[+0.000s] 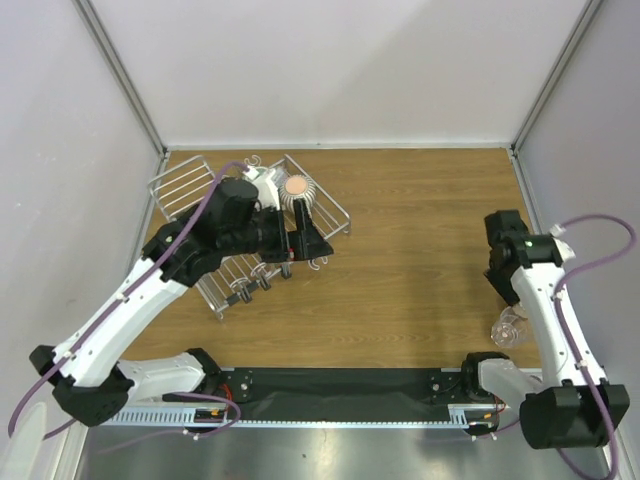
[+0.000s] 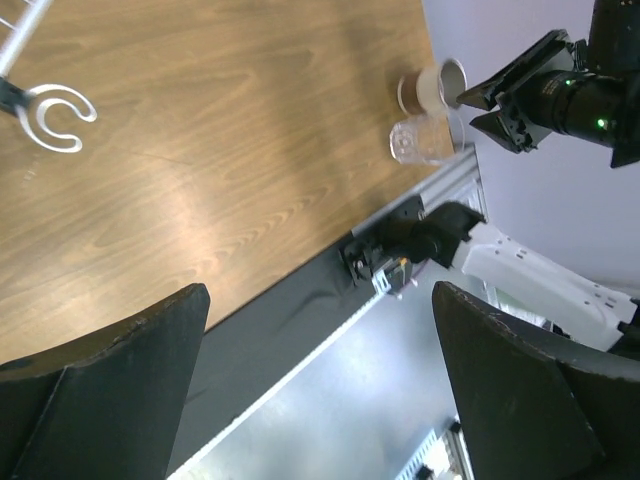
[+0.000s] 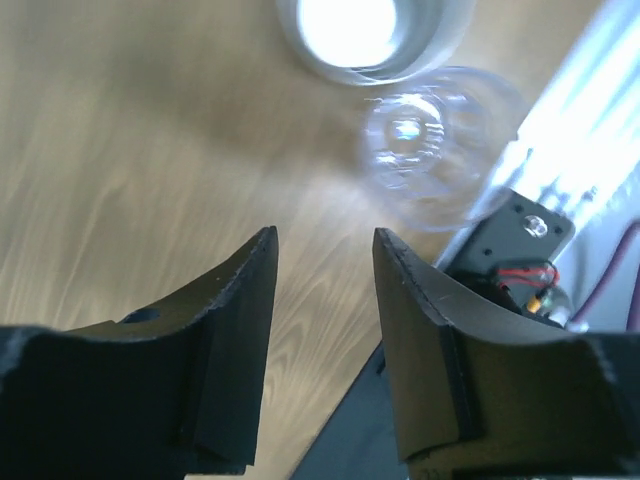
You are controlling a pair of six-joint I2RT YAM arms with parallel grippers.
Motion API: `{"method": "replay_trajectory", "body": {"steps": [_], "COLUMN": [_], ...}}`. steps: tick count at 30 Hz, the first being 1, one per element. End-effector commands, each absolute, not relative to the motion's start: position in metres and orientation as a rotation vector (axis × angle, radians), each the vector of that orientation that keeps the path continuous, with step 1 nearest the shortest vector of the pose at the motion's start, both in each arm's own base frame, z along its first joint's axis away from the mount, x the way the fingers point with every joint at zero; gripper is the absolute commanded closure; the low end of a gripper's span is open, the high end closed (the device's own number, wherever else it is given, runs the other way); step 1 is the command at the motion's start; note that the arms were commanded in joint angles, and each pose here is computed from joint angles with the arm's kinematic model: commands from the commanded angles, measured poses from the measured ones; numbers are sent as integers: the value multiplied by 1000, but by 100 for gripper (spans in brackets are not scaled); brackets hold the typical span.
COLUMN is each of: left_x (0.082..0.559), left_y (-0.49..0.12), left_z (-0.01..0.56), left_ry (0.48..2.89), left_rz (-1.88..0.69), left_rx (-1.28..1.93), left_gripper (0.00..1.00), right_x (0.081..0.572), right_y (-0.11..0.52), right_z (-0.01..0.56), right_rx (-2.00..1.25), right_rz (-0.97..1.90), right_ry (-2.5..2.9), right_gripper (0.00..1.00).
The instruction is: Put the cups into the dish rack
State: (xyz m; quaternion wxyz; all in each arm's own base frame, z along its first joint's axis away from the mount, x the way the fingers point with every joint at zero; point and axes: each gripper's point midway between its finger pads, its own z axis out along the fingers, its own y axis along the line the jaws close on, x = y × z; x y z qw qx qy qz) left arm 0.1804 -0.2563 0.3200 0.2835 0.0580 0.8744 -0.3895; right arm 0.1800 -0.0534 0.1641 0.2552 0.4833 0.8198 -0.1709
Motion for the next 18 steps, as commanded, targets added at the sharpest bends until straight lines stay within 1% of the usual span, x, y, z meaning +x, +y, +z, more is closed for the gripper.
{"method": "replay_trajectory", "body": {"steps": [1,5,10,18], "left_x": [174,173,169,165], "left_y": [-275,-287,-297,-292], "left_z": [342,346,351,352], "left_ry": [2304,2323,2327,2311], "left_rz": [-1165,-1184,-1193,-1189], "left_rx": [215,245,266,242], "left_gripper": [0,0,0,0], "right_x": [146,139,147,157], "right_y": [-79,-99,-101,-100], "right_z": [157,156,148,129], "right_rx": [1501,1570,1578,1616], "right_rz": [-534,-509,-513,-490], "right_ry": [2122,2001,2030,2027], "right_gripper": [53,54,53,55]}}
